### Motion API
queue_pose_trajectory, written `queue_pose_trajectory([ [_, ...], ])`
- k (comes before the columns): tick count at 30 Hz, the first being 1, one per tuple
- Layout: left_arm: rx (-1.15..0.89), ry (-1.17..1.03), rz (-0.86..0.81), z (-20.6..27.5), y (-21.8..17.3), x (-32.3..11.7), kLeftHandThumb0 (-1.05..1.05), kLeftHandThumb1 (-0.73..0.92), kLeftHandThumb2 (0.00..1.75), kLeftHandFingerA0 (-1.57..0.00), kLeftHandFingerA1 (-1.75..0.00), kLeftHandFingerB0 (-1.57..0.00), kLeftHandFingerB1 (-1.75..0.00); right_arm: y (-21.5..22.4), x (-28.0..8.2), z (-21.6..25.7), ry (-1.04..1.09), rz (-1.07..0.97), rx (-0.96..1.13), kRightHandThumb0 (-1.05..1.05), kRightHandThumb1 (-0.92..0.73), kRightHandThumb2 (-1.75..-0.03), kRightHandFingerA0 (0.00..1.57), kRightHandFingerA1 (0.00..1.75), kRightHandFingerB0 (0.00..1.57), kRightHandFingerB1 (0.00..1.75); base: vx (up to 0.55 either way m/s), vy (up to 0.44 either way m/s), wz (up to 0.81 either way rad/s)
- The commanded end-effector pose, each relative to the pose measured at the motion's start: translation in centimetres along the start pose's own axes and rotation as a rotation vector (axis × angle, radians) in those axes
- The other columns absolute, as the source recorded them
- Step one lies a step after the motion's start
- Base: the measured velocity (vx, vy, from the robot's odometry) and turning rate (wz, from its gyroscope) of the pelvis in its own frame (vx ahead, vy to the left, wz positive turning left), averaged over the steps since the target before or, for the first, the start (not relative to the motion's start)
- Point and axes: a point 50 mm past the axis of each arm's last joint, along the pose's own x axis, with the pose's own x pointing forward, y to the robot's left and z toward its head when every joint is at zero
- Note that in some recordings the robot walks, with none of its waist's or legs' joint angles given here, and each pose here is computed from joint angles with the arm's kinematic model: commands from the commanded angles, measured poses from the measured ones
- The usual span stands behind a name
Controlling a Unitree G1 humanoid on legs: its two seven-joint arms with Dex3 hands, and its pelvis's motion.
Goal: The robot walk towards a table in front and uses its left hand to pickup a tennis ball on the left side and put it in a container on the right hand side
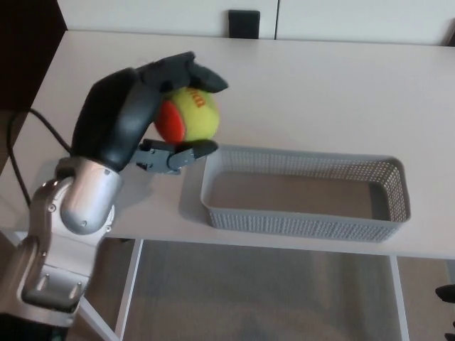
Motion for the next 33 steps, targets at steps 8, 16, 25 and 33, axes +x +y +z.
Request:
queue_pose_trajectory([
  [8, -0.035, 0.045, -0.186, 1.5, -5.3, 0.0, -0.04, 0.78, 0.62, -0.77, -1.56, -0.86, -0.76, 0.6, -1.4, -1.8, 0.035, 0.025, -0.042, -0.10, -0.50, -0.89, 0.34, 0.60, 0.29, 0.55, 0.00, 0.000, 0.00],
  [16, -0.026, 0.099, -0.263, 0.8, -8.1, -1.2, -0.05, 0.76, 0.65, -0.79, -1.49, -0.84, -0.83, 1.6, -2.3, -3.1, 0.062, 0.074, -0.044, -0.12, -0.68, -0.60, 0.38, 0.55, 0.38, 0.47, 0.00, 0.000, 0.00],
  [25, -0.046, 0.168, -0.255, -0.1, -8.4, -1.3, -0.03, 0.76, 0.62, -0.76, -1.45, -0.85, -0.73, 2.2, -2.9, -3.8, 0.079, 0.105, -0.067, -0.10, -0.50, -0.89, 0.33, 0.60, 0.28, 0.55, 0.00, 0.000, 0.00],
  [33, -0.036, 0.151, -0.118, 0.1, -7.0, -0.6, -0.12, 0.79, 0.63, -0.98, -1.23, -0.69, -0.51, 2.3, -2.9, -3.9, 0.083, 0.110, -0.066, -0.10, -0.50, -0.90, 0.31, 0.59, 0.28, 0.54, 0.00, 0.000, 0.00],
])
